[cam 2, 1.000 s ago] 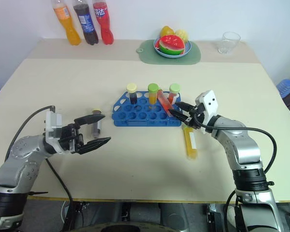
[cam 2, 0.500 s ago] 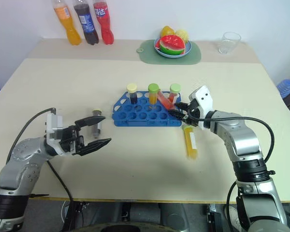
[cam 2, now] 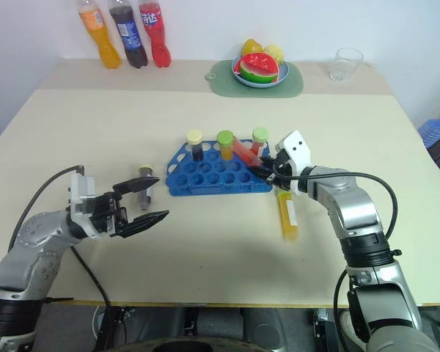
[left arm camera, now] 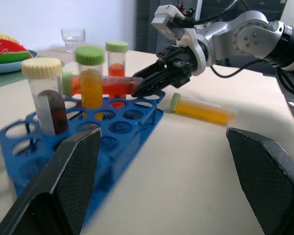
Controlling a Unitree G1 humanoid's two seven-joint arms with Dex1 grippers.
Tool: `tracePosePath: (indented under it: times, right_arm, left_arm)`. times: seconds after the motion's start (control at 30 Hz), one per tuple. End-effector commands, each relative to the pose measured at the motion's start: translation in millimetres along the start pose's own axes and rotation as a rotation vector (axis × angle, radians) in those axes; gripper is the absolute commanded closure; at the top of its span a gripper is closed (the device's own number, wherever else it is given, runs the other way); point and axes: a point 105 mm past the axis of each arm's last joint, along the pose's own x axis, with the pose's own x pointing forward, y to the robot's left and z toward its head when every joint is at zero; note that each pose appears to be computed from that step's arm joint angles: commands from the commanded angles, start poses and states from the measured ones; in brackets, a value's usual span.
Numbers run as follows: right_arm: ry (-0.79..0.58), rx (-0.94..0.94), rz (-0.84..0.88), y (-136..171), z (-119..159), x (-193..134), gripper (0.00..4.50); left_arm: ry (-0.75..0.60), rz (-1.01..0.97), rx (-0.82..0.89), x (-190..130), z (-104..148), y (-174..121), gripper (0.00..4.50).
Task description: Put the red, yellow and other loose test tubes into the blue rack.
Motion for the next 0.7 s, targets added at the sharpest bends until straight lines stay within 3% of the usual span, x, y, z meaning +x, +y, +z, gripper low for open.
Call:
tracePosePath:
  times: [0.03, 0.27, 0.7]
  right_arm:
    - [-0.043, -0.036, 0.017, 2.6, 14.8, -0.2, 3.60]
    - [-0.089, -0.029, -0.046, -9.0, 23.5, -13.1, 3.60]
    - [-0.350, 0.037, -0.142, -22.3, 68.3, -41.1, 3.60]
  left_arm:
    - [-0.015, -0.002, 0.044, 0.1, 8.7, -2.2, 0.28]
    - [-0.019, -0.001, 0.041, 0.7, 8.2, -1.3, 0.28]
    - [-0.032, -0.034, 0.033, 9.4, 6.6, 1.8, 0.28]
